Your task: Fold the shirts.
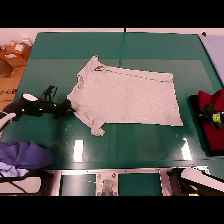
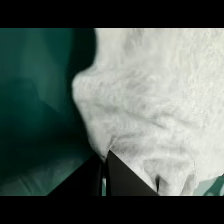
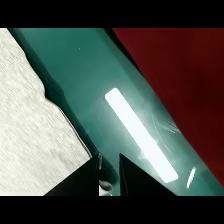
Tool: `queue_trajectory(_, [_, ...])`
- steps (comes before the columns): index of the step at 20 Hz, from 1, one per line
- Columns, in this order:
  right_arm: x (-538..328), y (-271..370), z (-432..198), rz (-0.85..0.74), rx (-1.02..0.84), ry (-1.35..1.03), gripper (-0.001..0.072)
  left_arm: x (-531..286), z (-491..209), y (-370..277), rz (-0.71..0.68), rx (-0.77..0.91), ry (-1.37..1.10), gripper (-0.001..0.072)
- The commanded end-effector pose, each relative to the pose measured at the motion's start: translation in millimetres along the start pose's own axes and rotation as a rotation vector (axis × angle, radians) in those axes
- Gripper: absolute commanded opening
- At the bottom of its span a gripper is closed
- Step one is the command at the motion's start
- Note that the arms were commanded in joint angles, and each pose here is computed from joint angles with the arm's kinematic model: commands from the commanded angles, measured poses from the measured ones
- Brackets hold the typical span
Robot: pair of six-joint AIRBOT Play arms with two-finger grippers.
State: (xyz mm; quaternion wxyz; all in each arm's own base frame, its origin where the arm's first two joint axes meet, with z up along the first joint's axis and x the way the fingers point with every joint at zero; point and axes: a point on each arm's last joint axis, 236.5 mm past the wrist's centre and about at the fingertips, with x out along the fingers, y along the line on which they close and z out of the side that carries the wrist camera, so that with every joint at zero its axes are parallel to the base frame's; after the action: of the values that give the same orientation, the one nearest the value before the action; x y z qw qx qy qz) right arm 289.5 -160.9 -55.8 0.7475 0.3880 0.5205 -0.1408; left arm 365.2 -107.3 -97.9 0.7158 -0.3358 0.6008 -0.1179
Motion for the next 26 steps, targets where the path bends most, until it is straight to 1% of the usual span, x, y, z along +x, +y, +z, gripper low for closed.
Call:
queue_trajectory(1, [3.1,-15.9,-21.6,-0.056,-0.021,0.078,0.0208,-14.6,2.1,4.4,0.085,0.087,0.056,0.0021])
queue_trajectory(3, [9.9,-22.1,-40.6,-0.060,0.000,0.129,0.0243,-17.2,1.7,5.3,0.098,0.096,0.068,0.0021])
queue_trajectory(4, [15.4,-21.7,-51.1,-0.045,0.022,0.151,0.0276,-17.1,1.5,5.4,0.098,0.098,0.069,0.0021])
queue_trajectory(6, [30.5,-16.5,-71.8,0.003,0.089,0.179,0.0282,-17.1,0.4,5.1,0.096,0.103,0.074,0.0021])
queue_trajectory(7, [37.8,-13.7,-78.5,0.026,0.127,0.177,0.0310,-17.1,-0.1,5.1,0.096,0.103,0.076,0.0021])
queue_trajectory(8, [45.5,-10.4,-84.5,0.051,0.171,0.169,0.0313,-17.1,0.3,5.1,0.096,0.112,0.074,0.0021])
queue_trajectory(9, [51.8,-5.8,-89.7,0.082,0.216,0.162,0.0350,-17.1,0.4,5.1,0.096,0.123,0.074,0.0022])
queue_trajectory(10, [57.6,-1.1,-92.5,0.112,0.249,0.147,0.0371,-17.1,0.4,5.3,0.096,0.127,0.075,0.0021])
queue_trajectory(14, [68.2,-0.5,-95.2,0.122,0.294,0.111,0.0369,-17.1,0.3,5.1,0.095,0.129,0.075,0.0022])
queue_trajectory(19, [70.1,2.9,-101.7,0.125,0.287,0.130,0.0365,-17.0,1.0,5.2,0.096,0.129,0.073,0.0021])
queue_trajectory(20, [70.3,2.2,-100.4,0.123,0.288,0.125,0.0324,-17.0,1.0,5.2,0.096,0.129,0.073,0.0022])
queue_trajectory(21, [70.3,2.2,-100.1,0.124,0.289,0.124,0.0217,-16.9,1.0,5.3,0.096,0.129,0.072,0.0021])
queue_trajectory(22, [70.2,2.3,-100.3,0.124,0.288,0.125,0.0046,-16.9,1.3,5.3,0.096,0.132,0.071,0.0021])
queue_trajectory(23, [69.5,3.1,-99.7,0.126,0.285,0.125,0.0009,-17.2,1.1,3.9,0.090,0.156,0.073,0.0021])
queue_trajectory(26, [48.2,26.7,-79.6,0.191,0.204,0.122,0.0007,-44.7,17.5,-27.1,0.058,0.236,-0.004,0.0019])
